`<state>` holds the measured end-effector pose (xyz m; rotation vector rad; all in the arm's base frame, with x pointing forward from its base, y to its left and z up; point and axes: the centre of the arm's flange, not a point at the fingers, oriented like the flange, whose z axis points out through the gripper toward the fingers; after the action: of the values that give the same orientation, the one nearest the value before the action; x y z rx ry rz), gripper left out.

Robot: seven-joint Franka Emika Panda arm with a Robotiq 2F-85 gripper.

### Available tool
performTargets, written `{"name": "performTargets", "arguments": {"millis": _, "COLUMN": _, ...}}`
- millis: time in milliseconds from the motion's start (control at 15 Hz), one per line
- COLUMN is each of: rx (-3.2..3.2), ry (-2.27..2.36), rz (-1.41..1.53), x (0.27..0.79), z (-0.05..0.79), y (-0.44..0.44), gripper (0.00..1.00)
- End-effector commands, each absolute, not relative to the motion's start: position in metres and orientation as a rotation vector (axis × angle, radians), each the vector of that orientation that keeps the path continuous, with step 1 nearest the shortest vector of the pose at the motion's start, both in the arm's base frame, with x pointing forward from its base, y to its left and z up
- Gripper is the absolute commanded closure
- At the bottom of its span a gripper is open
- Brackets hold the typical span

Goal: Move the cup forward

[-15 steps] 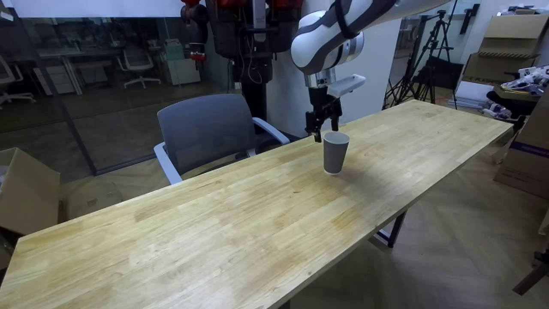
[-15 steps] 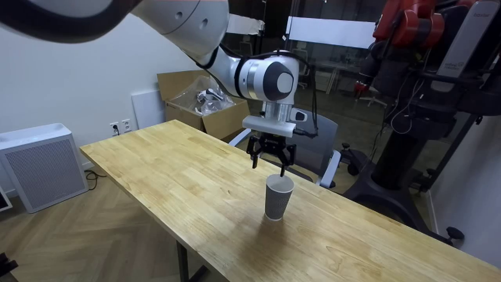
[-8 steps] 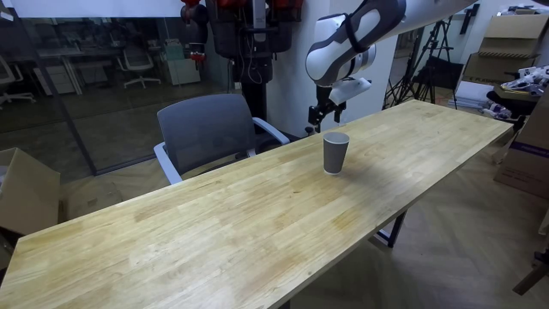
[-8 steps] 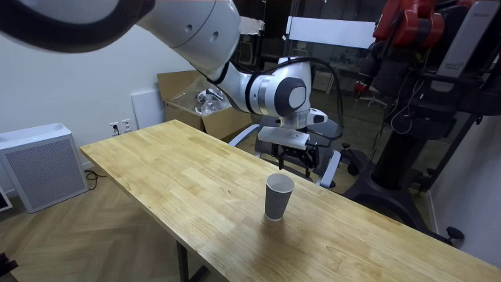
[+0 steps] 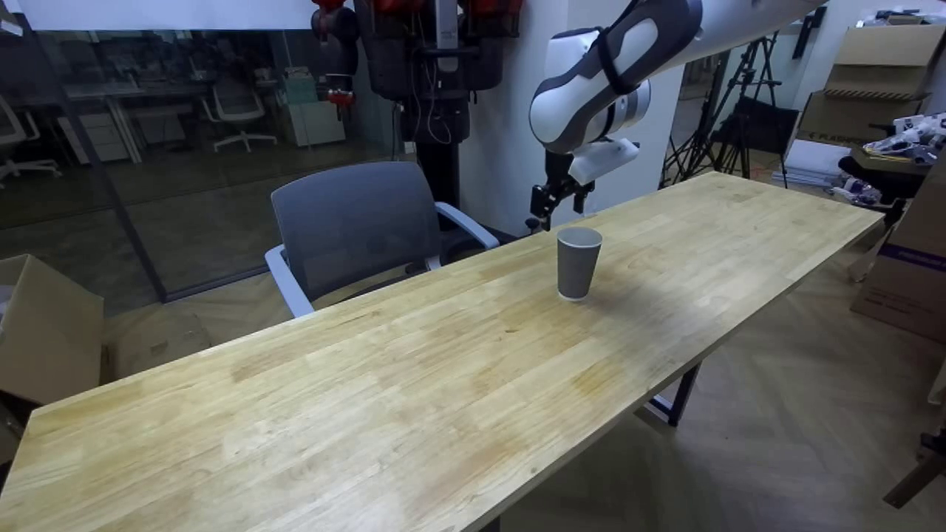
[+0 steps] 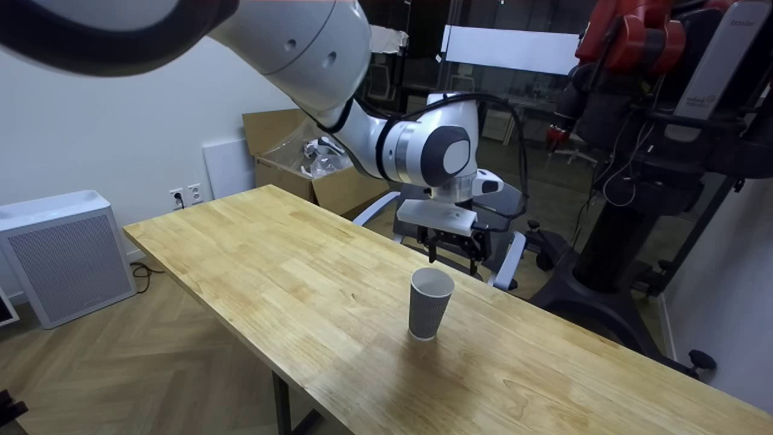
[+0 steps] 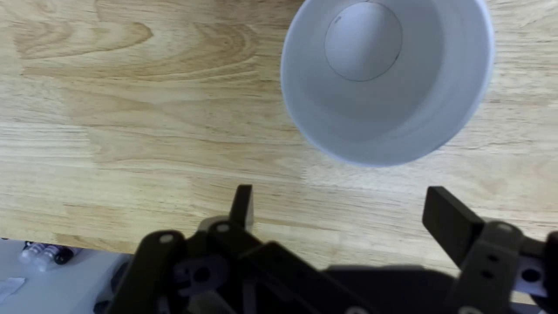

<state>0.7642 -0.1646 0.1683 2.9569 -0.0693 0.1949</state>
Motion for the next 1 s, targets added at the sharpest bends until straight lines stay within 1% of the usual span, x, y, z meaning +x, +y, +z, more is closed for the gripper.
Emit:
{"name": "performTargets", "arguments": {"millis": 0, "rx": 2.984, "ry": -0.047, "rz": 0.217, "x": 0.722, "z": 0.185, "y": -0.153, "gripper": 0.0}}
{"name": "performTargets", "arguments": {"millis": 333, "rx": 3.01, "ry": -0.038, "rz": 0.3, "x": 0.689, "z": 0.201, "y": -0.149, "gripper": 0.0}}
{"name": "performTargets", "arguments": {"millis": 600, "rx": 3.101, "ry": -0.033, "rz": 0.301, "x": 0.646, "z": 0.224, "y": -0.149, "gripper": 0.0}}
{"name": "performTargets", "arguments": {"millis": 733, "rx": 3.15, "ry": -0.113, "rz": 0.272, "x": 0.619, "z": 0.229, "y": -0.16, "gripper": 0.0}}
{"name": "performTargets", "arguments": {"millis": 800, "rx": 3.138, "ry": -0.231, "rz": 0.289, "x": 0.608, "z": 0.226, "y": -0.172, "gripper": 0.0}}
{"name": "performTargets", "arguments": {"millis": 867, "rx": 3.1, "ry": -0.338, "rz": 0.324, "x": 0.607, "z": 0.223, "y": -0.179, "gripper": 0.0}}
{"name": "performTargets", "arguments": {"millis": 933, "rx": 3.12, "ry": -0.192, "rz": 0.285, "x": 0.65, "z": 0.214, "y": -0.174, "gripper": 0.0}}
